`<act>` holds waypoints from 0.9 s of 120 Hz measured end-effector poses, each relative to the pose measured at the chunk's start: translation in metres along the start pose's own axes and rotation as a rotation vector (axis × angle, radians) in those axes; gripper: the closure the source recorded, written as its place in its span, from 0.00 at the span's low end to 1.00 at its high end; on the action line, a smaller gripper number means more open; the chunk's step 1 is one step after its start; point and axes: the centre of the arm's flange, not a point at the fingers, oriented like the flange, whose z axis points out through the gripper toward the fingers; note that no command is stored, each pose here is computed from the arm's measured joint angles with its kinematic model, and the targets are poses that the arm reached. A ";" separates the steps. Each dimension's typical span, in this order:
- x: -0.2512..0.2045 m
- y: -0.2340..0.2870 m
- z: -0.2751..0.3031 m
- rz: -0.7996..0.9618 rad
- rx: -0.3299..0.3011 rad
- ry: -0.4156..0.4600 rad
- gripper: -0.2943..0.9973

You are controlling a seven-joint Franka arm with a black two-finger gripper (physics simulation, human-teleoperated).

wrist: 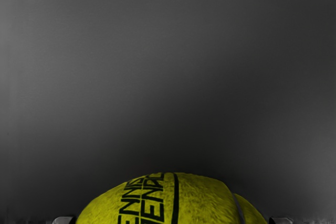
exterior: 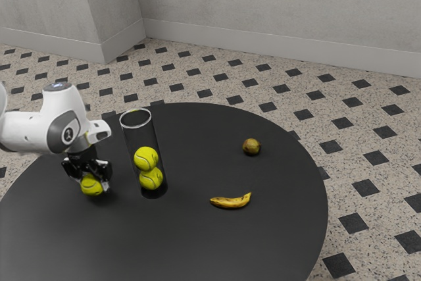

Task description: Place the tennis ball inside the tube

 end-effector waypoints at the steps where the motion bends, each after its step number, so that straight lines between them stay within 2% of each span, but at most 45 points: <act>1: 0.000 -0.001 -0.003 -0.001 0.000 0.003 0.47; 16: 0.000 -0.006 -0.051 -0.021 0.000 0.028 0.51; 29: 0.011 -0.004 -0.118 -0.040 -0.016 0.057 0.53; 44: 0.009 0.002 -0.180 -0.036 -0.026 0.053 0.54; 61: 0.001 0.036 -0.236 0.022 -0.034 0.048 0.54; 83: -0.001 0.090 -0.283 0.119 -0.046 0.055 0.55; 108: 0.011 0.133 -0.281 0.197 -0.068 0.016 0.55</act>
